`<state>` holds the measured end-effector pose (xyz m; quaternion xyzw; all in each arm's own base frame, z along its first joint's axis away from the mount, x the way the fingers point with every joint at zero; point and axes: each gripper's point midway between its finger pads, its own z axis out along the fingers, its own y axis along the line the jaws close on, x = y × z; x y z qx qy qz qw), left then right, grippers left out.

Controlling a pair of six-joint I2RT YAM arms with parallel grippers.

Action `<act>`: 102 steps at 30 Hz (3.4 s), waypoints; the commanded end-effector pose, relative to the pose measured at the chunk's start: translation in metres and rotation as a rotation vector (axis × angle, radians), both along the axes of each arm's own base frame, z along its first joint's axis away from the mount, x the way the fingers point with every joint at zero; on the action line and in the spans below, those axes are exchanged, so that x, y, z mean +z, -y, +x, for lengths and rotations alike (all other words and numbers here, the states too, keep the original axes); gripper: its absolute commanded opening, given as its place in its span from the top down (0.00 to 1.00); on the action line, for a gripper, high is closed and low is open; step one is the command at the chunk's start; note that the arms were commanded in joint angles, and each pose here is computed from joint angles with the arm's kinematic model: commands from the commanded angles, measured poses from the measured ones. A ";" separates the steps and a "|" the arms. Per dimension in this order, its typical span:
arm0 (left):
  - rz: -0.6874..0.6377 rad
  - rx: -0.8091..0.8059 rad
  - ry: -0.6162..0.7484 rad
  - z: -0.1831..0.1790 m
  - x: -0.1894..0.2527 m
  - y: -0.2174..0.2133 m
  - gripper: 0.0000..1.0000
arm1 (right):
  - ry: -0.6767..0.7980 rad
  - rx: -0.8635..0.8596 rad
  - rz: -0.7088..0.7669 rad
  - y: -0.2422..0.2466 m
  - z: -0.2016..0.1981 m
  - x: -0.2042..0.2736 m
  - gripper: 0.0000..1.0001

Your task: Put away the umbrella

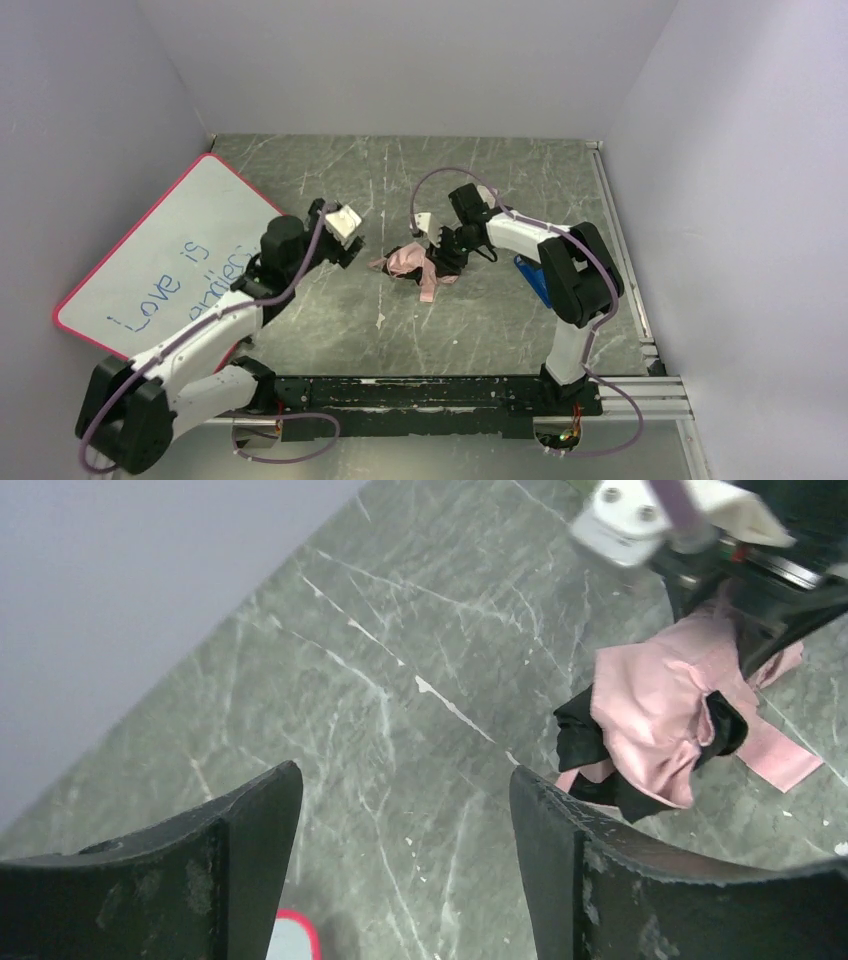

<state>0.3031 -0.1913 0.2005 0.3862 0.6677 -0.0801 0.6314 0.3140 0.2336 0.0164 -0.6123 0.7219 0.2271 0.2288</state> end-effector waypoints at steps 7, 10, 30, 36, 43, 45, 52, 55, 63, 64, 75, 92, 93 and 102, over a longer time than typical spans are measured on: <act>-0.091 -0.406 -0.214 0.045 -0.019 0.059 0.14 | 0.162 -0.015 -0.254 0.033 0.003 -0.048 0.85; -0.090 -0.507 -0.263 0.058 -0.026 0.068 0.13 | 0.179 -0.002 -0.254 0.030 0.000 -0.047 0.86; 0.084 -0.941 -0.661 0.010 -0.114 0.118 0.09 | 0.201 0.016 -0.279 0.029 -0.010 -0.050 0.87; 0.147 -0.885 -0.676 0.018 -0.130 0.119 0.09 | 0.207 0.022 -0.278 0.027 -0.011 -0.049 0.87; 0.172 -0.804 -0.721 0.027 -0.154 0.116 0.11 | 0.223 0.023 -0.272 0.024 -0.011 -0.049 0.88; 0.160 -0.788 -0.742 0.028 -0.159 0.117 0.11 | 0.226 0.027 -0.268 0.023 -0.012 -0.050 0.88; 0.201 -0.750 -0.825 0.024 -0.181 0.111 0.15 | 0.227 0.034 -0.274 0.023 -0.014 -0.051 0.88; 0.250 -0.700 -0.854 0.023 -0.192 0.105 0.15 | 0.239 0.036 -0.267 0.021 -0.014 -0.049 0.88; 0.289 -0.675 -0.943 0.008 -0.211 0.096 0.26 | 0.255 0.055 -0.256 0.016 -0.015 -0.047 0.88; 0.302 -0.670 -0.948 0.007 -0.213 0.095 0.29 | 0.258 0.055 -0.255 0.016 -0.015 -0.047 0.88; 0.389 -0.649 -0.975 -0.006 -0.230 0.086 0.60 | 0.276 0.060 -0.227 0.009 -0.017 -0.043 0.88; 0.244 -0.774 -0.997 -0.024 -0.208 0.103 0.30 | 0.304 0.084 -0.204 0.008 -0.025 -0.046 0.88; 0.215 -0.788 -1.001 -0.024 -0.203 0.105 0.21 | 0.304 0.085 -0.206 0.008 -0.026 -0.047 0.88; 0.145 -0.781 -1.014 -0.016 -0.196 0.103 0.04 | 0.315 0.096 -0.190 0.007 -0.029 -0.046 0.89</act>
